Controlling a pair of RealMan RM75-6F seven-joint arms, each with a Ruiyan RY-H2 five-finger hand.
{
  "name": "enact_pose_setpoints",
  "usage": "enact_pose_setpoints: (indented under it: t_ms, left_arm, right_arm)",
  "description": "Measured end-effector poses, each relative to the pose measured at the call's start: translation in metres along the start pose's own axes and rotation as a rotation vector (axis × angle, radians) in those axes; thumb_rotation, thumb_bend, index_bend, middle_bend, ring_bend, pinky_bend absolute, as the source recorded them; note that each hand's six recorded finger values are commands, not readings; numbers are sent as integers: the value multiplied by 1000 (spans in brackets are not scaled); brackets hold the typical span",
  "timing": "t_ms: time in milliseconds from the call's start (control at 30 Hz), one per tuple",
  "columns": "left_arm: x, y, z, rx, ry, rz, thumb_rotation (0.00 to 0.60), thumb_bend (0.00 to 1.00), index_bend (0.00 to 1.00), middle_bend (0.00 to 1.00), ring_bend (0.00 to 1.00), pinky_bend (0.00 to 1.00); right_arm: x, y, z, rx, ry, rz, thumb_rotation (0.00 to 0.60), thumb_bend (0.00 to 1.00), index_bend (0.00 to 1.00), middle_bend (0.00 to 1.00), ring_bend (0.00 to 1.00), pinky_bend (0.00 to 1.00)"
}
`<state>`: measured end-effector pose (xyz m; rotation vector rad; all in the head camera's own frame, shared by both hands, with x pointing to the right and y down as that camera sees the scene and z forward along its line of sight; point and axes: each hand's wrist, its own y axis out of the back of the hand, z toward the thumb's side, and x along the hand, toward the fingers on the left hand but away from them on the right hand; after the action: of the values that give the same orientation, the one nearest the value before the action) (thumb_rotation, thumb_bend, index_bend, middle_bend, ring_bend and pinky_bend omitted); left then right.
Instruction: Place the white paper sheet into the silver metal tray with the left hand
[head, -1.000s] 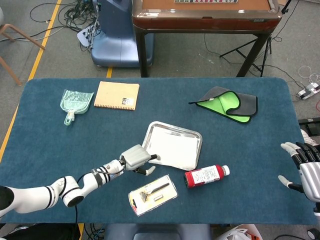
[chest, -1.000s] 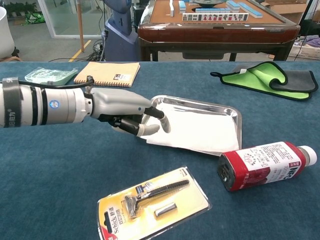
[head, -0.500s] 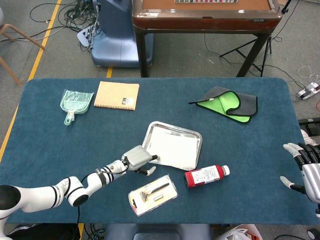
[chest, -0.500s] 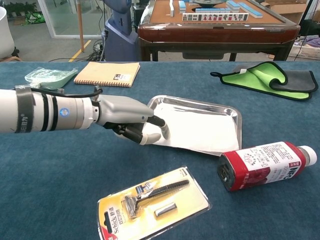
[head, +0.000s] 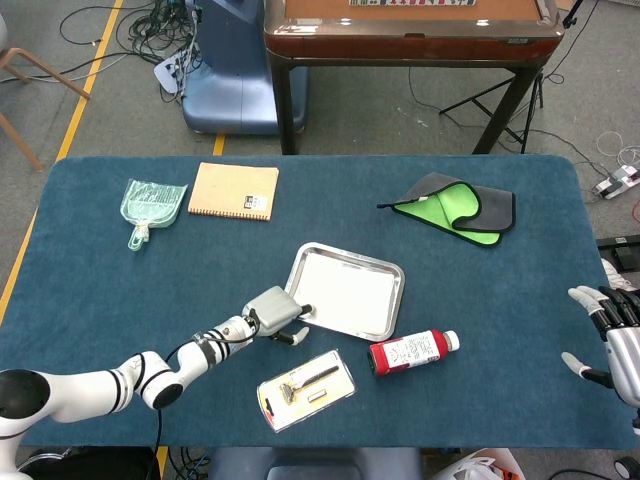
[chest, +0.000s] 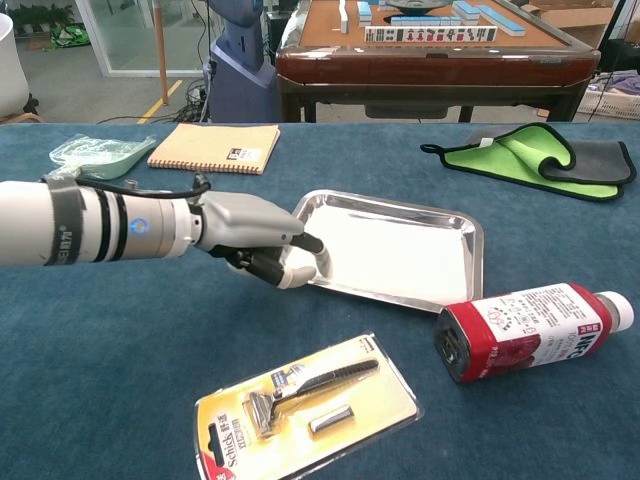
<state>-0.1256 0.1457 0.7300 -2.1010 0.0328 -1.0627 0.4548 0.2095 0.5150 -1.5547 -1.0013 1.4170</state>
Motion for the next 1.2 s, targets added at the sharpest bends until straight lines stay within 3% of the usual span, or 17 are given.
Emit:
enact_pose_setpoints:
  t_ms: [733, 1200]
  left_arm:
    - [8, 1, -16, 16, 71, 5, 112, 463, 217, 1000, 1000, 1000]
    - [2, 1, -9, 19, 63, -2, 110, 462, 225, 1000, 1000, 1000]
  right_arm:
    - [0, 2, 0, 3, 0, -3, 600, 49, 203, 197, 116, 144]
    - [0, 2, 2, 0, 6, -4, 600, 49, 203, 197, 115, 145]
